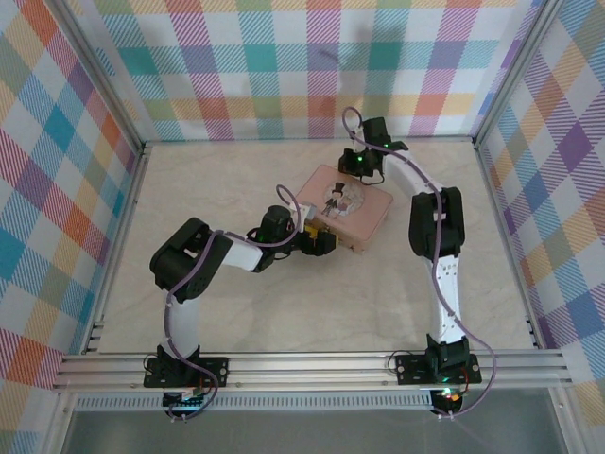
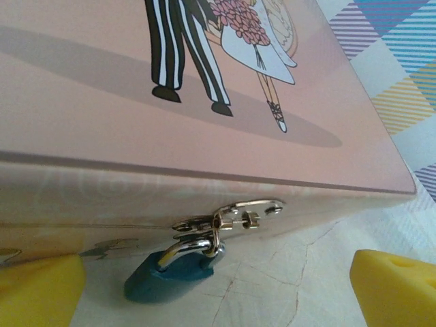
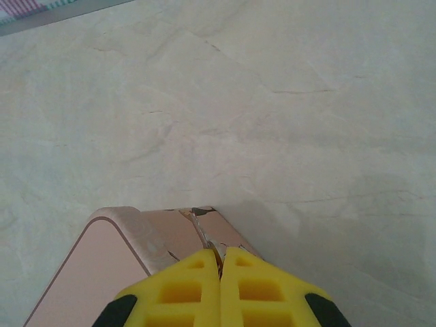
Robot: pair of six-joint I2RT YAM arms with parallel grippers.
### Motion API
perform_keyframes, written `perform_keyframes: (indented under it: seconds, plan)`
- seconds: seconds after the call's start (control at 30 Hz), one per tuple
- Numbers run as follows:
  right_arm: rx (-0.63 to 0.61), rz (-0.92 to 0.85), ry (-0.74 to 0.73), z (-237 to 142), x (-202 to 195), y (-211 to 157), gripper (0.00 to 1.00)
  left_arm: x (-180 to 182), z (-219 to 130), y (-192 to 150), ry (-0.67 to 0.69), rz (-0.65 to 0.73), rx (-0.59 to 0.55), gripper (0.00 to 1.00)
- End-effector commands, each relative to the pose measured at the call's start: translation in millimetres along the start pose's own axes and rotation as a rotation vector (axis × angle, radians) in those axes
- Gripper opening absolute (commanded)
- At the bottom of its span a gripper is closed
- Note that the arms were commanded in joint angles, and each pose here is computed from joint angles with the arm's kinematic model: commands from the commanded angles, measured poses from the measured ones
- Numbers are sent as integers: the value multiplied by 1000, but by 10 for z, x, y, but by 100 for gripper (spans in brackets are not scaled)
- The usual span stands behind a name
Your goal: Unlock a padlock with a key
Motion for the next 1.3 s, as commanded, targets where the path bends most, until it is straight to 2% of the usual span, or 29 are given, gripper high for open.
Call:
perform_keyframes:
  seconds: [0.0,0.2,0.3,0.43,0.57,0.73,0.97,1.1,1.27]
  plan:
    - [157,-54,141,144,308,-307,0,-19,97,7,-80,46,-9,99]
    - [199,-64,171,257,397,-471,0,-92,146,-42,-168,33,3,95]
    - [203,-62,172,286,417,-536,0,-134,165,-77,-111,66,-32,94]
    - [213,-40,160,302,396,-576,0,-129,162,-133,59,110,-123,96]
    - [206,-19,116,270,357,-547,0,-145,187,-194,94,123,-147,96]
    - [120,-17,89,3,344,-302,0,-201,171,-218,56,126,-158,97]
    - [-14,4,-23,-528,219,168,0,-317,85,-232,-4,120,-134,97]
    - [-41,38,-99,-740,46,228,0,-344,50,-252,-23,101,-126,98]
    - [-62,75,-217,-954,-218,107,0,-434,53,-231,-78,79,-101,99]
Point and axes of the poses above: each hand's point on the last joint's axis, 136 mm out from that joint toward the fingers, its own z axis out along the fingers, its own x axis along the line the jaws close on, y = z × x, the point moved 7 cm from there along -z, back along the fingers, and after that the axes turned 6 degrees about -z, right-handed, at the moved point
